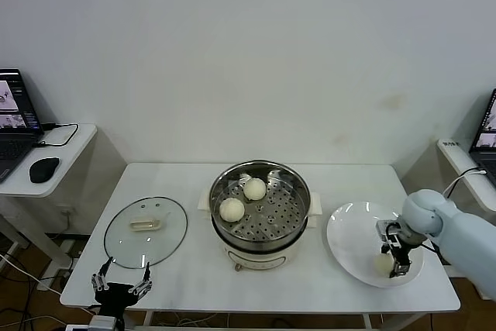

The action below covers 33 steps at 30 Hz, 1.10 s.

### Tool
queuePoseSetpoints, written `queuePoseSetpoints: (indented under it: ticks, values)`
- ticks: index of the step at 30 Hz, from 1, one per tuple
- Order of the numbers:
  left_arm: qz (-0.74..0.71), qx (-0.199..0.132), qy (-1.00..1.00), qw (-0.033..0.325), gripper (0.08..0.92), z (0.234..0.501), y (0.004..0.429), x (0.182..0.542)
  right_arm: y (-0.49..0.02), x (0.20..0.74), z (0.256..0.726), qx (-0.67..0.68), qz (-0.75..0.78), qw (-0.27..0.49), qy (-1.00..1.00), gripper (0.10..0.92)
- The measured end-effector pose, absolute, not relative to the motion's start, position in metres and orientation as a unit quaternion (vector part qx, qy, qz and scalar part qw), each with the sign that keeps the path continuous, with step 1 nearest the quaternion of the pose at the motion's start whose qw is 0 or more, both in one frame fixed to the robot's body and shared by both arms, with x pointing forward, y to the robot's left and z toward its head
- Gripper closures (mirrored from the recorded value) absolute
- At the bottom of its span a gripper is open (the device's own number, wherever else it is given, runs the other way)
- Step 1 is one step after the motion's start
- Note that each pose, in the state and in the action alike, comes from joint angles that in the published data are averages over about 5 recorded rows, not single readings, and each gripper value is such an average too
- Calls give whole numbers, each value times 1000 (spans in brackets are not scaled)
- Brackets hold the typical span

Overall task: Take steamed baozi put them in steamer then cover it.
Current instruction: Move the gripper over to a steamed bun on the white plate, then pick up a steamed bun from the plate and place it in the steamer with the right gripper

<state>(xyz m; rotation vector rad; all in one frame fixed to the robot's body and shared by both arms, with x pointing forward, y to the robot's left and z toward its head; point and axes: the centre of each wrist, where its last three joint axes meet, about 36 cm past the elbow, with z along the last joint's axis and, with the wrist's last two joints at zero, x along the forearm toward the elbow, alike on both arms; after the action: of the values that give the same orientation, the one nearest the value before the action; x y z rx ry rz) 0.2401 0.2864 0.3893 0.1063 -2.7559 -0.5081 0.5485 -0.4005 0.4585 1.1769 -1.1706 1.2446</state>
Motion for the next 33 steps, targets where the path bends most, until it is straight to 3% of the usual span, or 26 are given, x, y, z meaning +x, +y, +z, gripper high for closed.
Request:
queuePoseSetpoints:
  ticks: [9, 17, 24, 33]
  values:
    - [-173, 42, -971, 162, 177, 389, 283, 245, -414, 558, 494, 479, 514, 496, -511, 403]
    - [-178, 55, -970, 155, 177, 389, 286, 247, -402, 592, 558, 492, 516, 442, -544, 403]
    - [-181, 67, -970, 147, 177, 394, 288, 246, -354, 637, 623, 542, 538, 355, -540, 403]
    - [-182, 82, -969, 145, 177, 396, 291, 242, -254, 671, 697, 610, 588, 235, -477, 403]
